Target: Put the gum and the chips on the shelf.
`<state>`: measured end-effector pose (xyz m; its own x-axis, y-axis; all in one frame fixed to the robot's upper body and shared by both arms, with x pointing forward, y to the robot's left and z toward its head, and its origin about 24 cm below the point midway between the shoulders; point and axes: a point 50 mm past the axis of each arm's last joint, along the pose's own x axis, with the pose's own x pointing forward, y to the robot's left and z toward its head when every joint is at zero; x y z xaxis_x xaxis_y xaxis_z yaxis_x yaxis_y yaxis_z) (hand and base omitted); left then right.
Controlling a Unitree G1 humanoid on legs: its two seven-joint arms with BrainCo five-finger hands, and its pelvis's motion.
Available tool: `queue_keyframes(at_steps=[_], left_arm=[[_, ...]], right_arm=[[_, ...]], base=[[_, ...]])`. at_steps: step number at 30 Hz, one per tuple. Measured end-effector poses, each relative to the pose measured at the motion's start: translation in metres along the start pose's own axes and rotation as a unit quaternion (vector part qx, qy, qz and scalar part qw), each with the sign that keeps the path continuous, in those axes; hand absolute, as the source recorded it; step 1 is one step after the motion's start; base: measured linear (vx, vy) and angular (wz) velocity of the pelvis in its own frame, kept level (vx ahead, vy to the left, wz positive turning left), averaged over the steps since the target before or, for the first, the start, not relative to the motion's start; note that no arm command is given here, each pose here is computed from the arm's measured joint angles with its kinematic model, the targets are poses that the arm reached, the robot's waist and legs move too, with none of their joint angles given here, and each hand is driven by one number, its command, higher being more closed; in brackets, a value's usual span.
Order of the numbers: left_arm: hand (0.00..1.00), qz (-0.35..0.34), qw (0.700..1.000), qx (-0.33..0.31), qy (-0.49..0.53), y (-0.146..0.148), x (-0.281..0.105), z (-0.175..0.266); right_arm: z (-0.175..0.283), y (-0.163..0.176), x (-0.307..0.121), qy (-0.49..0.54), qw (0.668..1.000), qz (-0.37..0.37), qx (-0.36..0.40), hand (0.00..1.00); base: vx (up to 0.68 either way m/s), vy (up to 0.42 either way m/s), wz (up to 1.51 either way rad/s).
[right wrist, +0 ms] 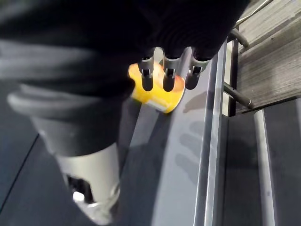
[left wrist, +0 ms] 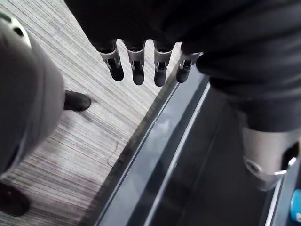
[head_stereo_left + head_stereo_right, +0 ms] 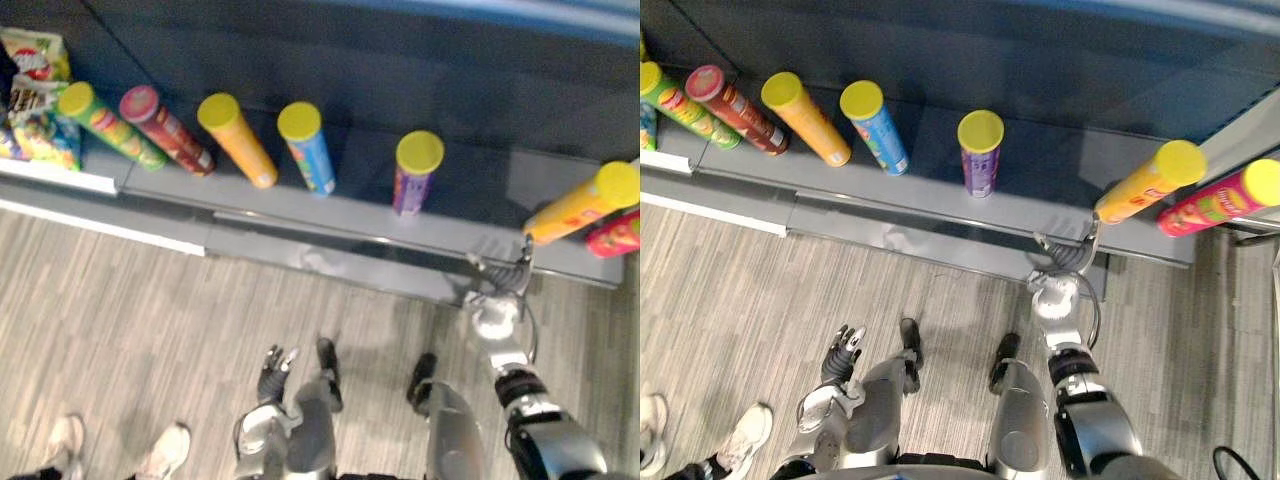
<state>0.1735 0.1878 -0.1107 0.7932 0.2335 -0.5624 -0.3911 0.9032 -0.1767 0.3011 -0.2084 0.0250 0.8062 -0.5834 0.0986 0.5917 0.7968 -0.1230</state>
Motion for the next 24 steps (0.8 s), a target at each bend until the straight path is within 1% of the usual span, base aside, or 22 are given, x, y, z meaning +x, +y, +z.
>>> queue_keyframes(at_steps=[2, 4, 5, 7, 8, 9, 11, 13, 14, 18, 19, 20, 22, 24], left_arm=[[0.0, 0.026, 0.999, 0.006, 0.045, 0.022, -0.011, -0.021], [0.0, 0.043, 0.996, 0.009, 0.079, 0.037, -0.022, -0.037], [0.0, 0.047, 0.995, 0.011, 0.085, 0.04, -0.024, -0.039], [0.0, 0.054, 0.992, 0.017, 0.112, 0.048, -0.029, -0.048], [0.0, 0.055, 0.992, 0.015, 0.116, 0.049, -0.03, -0.05], [0.0, 0.056, 0.99, 0.011, 0.128, 0.051, -0.031, -0.053], [0.0, 0.059, 0.989, 0.009, 0.137, 0.054, -0.033, -0.057], [0.0, 0.066, 0.987, 0.005, 0.145, 0.059, -0.038, -0.062], [0.0, 0.072, 0.986, -0.001, 0.149, 0.062, -0.04, -0.065], [0.0, 0.101, 0.979, -0.024, 0.173, 0.071, -0.047, -0.073], [0.0, 0.115, 0.975, -0.047, 0.185, 0.074, -0.05, -0.078], [0.0, 0.134, 0.968, -0.071, 0.199, 0.079, -0.055, -0.083], [0.0, 0.15, 0.961, -0.096, 0.212, 0.083, -0.059, -0.089], [0.0, 0.158, 0.954, -0.107, 0.232, 0.086, -0.065, -0.096]], right_arm=[[-0.031, -0.018, -0.03, 0.038, 0.998, 0.028, -0.038, 0.0], [-0.052, -0.029, -0.055, 0.073, 0.994, 0.058, -0.053, 0.0], [-0.059, -0.033, -0.063, 0.086, 0.992, 0.07, -0.06, 0.0], [-0.085, -0.043, -0.094, 0.149, 0.977, 0.128, -0.082, 0.0], [-0.091, -0.045, -0.102, 0.166, 0.973, 0.138, -0.085, 0.0], [-0.105, -0.049, -0.121, 0.211, 0.959, 0.165, -0.094, 0.0], [-0.121, -0.055, -0.139, 0.261, 0.94, 0.19, -0.106, 0.0], [-0.142, -0.065, -0.164, 0.335, 0.91, 0.212, -0.125, 0.0], [-0.151, -0.073, -0.175, 0.371, 0.895, 0.213, -0.126, 0.0], [-0.165, -0.092, -0.184, 0.418, 0.875, 0.205, -0.134, 0.0], [-0.171, -0.1, -0.193, 0.441, 0.864, 0.2, -0.141, 0.0], [-0.177, -0.11, -0.202, 0.471, 0.851, 0.183, -0.14, 0.0], [-0.184, -0.121, -0.216, 0.508, 0.836, 0.158, -0.134, 0.0], [-0.186, -0.128, -0.224, 0.53, 0.83, 0.129, -0.114, 0.0]], base=[[0.17, 0.036, -0.22], [0.18, 0.041, -0.14], [0.18, 0.052, -0.17], [0.13, 0.05, -0.24], [0.07, 0.038, -0.23], [0.04, 0.03, -0.17], [0.03, 0.037, -0.09], [0.01, 0.034, -0.07], [-0.01, 0.023, -0.18], [0.0, 0.023, -0.02], [0.01, 0.014, 0.13], [0.03, 0.013, 0.14], [0.03, 0.008, 0.14], [0.01, 0.0, 0.04]])
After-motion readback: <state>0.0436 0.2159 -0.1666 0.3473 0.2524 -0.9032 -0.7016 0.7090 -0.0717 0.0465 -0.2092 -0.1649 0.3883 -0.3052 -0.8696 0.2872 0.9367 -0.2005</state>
